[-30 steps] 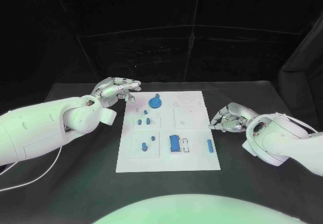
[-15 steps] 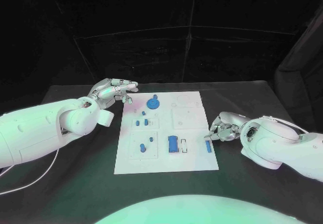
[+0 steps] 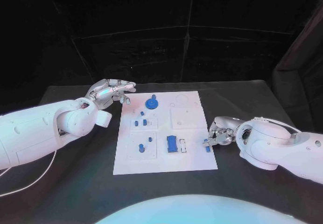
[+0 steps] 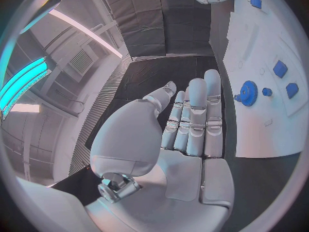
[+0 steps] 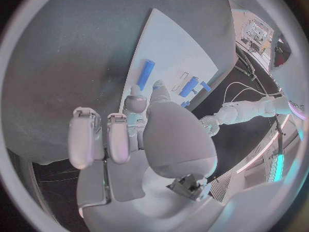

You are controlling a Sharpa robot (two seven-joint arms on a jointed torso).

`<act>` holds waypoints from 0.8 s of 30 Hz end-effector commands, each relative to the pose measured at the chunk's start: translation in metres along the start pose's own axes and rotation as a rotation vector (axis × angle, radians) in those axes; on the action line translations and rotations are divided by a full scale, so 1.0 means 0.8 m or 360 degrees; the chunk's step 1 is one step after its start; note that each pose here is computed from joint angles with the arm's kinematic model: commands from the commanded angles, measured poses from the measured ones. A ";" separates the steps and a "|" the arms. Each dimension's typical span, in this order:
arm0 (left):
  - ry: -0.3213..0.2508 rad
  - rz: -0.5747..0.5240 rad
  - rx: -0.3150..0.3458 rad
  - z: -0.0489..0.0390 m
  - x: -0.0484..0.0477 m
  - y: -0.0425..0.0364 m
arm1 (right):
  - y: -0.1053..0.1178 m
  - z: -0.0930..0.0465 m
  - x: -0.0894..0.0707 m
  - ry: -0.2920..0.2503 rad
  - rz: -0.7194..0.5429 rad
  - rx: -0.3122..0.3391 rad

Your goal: Assemble the parts on the task board

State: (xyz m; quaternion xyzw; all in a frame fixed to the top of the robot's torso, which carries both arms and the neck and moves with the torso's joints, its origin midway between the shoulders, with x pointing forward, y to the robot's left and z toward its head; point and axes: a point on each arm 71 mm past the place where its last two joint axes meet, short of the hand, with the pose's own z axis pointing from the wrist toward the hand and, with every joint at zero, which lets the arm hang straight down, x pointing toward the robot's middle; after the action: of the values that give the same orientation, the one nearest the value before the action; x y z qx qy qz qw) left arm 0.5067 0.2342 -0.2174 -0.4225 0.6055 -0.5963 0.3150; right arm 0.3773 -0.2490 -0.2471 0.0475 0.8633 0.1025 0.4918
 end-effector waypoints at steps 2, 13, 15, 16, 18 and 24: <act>0.0009 0.0001 0.0023 0.000 0.000 -0.0022 | 0.003 0.000 0.004 0.0037 -0.0064 0.0007; 0.0008 0.0001 0.0018 0.000 0.000 -0.0019 | 0.010 0.006 0.008 -0.0015 -0.0196 -0.0018; 0.0009 0.0001 0.0018 0.000 0.000 -0.0018 | 0.013 0.008 0.010 -0.0025 -0.0226 -0.0026; 0.0010 0.0000 0.0017 0.000 0.000 -0.0018 | 0.014 0.009 0.012 -0.0029 -0.0238 -0.0031; 0.0011 0.0000 0.0017 0.000 0.001 -0.0017 | 0.017 0.010 0.014 -0.0035 -0.0256 -0.0041; 0.0010 0.0000 0.0015 0.000 0.000 -0.0017 | 0.024 0.012 0.017 -0.0053 -0.0294 -0.0061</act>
State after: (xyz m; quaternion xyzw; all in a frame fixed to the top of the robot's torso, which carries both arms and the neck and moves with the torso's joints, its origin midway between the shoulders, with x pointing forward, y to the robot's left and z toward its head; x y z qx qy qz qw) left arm 0.5068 0.2345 -0.2176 -0.4227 0.6058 -0.5958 0.3153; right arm 0.3801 -0.2250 -0.2543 -0.0191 0.8529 0.0906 0.5138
